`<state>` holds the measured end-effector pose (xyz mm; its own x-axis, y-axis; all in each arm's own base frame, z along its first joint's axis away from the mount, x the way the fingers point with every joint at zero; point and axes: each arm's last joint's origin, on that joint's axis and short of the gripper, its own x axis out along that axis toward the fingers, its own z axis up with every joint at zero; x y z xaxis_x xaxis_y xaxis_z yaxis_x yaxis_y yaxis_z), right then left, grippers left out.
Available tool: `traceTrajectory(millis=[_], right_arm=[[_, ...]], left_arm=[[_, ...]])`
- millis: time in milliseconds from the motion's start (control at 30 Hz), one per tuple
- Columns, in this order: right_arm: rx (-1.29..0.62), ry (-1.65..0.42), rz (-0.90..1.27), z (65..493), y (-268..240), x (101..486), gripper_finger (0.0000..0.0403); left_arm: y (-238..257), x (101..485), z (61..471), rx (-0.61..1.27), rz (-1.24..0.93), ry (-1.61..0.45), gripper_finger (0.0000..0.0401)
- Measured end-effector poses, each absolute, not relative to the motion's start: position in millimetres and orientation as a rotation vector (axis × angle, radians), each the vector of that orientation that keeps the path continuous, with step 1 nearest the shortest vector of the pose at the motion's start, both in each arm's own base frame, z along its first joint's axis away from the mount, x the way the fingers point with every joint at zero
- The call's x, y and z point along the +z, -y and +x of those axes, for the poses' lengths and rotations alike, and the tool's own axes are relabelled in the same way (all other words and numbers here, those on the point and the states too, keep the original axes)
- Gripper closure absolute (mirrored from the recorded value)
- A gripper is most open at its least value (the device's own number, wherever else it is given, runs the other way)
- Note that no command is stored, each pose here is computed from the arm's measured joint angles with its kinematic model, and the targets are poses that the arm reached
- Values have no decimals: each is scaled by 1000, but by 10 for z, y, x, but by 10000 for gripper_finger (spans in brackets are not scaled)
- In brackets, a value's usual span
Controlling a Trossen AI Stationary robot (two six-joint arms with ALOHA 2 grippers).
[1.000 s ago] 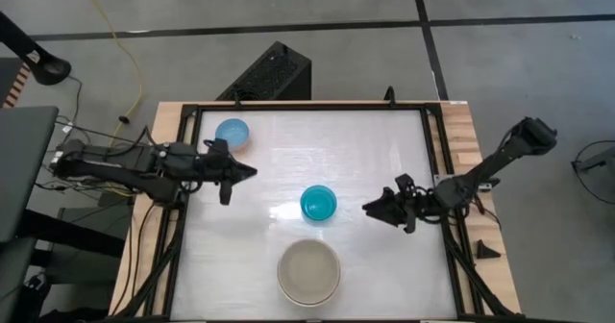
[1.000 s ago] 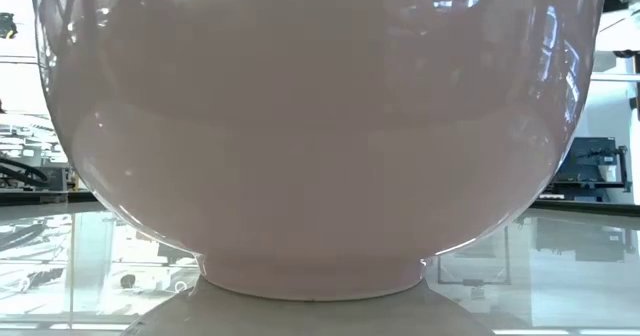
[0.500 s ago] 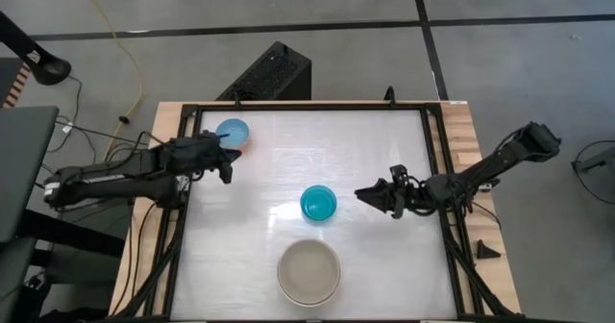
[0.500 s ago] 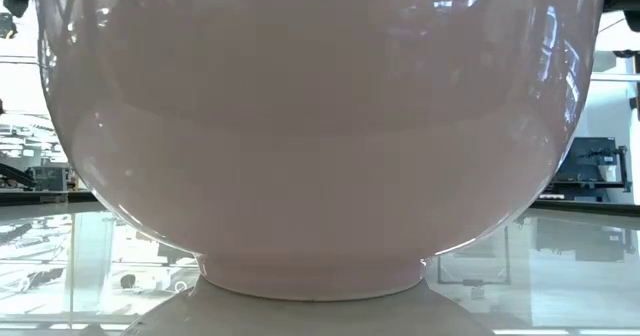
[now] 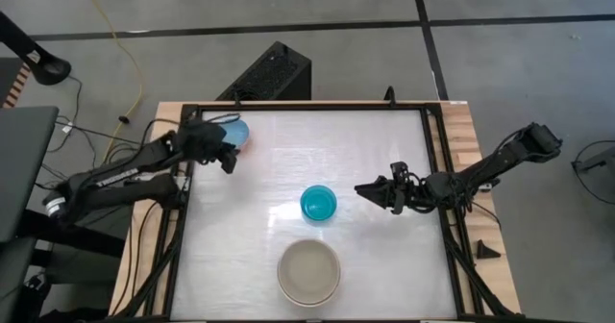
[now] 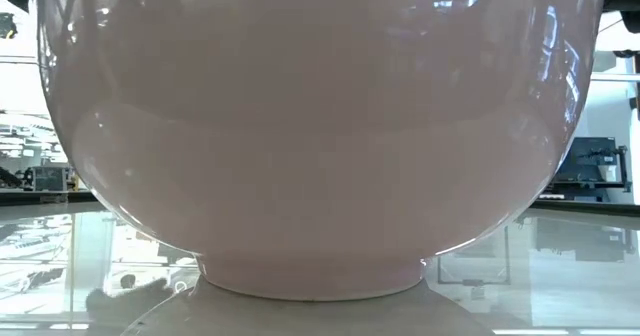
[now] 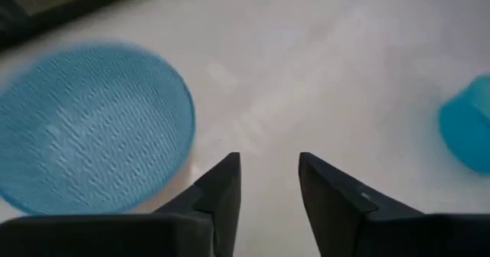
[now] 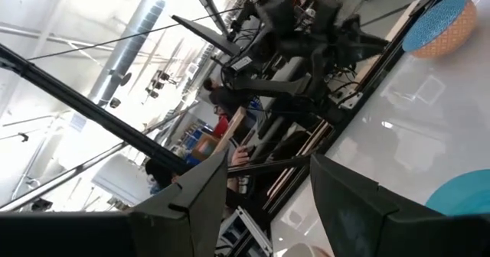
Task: Nest bowls inside each other
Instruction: Stack the blue patterned bowl on top of the gray bowl
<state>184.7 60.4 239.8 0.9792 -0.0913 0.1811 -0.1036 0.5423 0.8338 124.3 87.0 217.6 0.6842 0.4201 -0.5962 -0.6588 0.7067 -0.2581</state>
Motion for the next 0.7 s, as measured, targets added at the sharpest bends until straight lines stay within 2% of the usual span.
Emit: traceTrajectory(millis=[167,333,700], right_arm=[[1,215,998,1851,-592,2397,182],[-12,223,997,1858,-566,2397,182],[-11,223,1008,1859,-564,2397,182]], left_arm=[[-1082,2099,1275,571,-533,-534,262],[-1264,2068,1297,610,-533,-533,260],[-1515,1823,1444,601,-536,-718,259]])
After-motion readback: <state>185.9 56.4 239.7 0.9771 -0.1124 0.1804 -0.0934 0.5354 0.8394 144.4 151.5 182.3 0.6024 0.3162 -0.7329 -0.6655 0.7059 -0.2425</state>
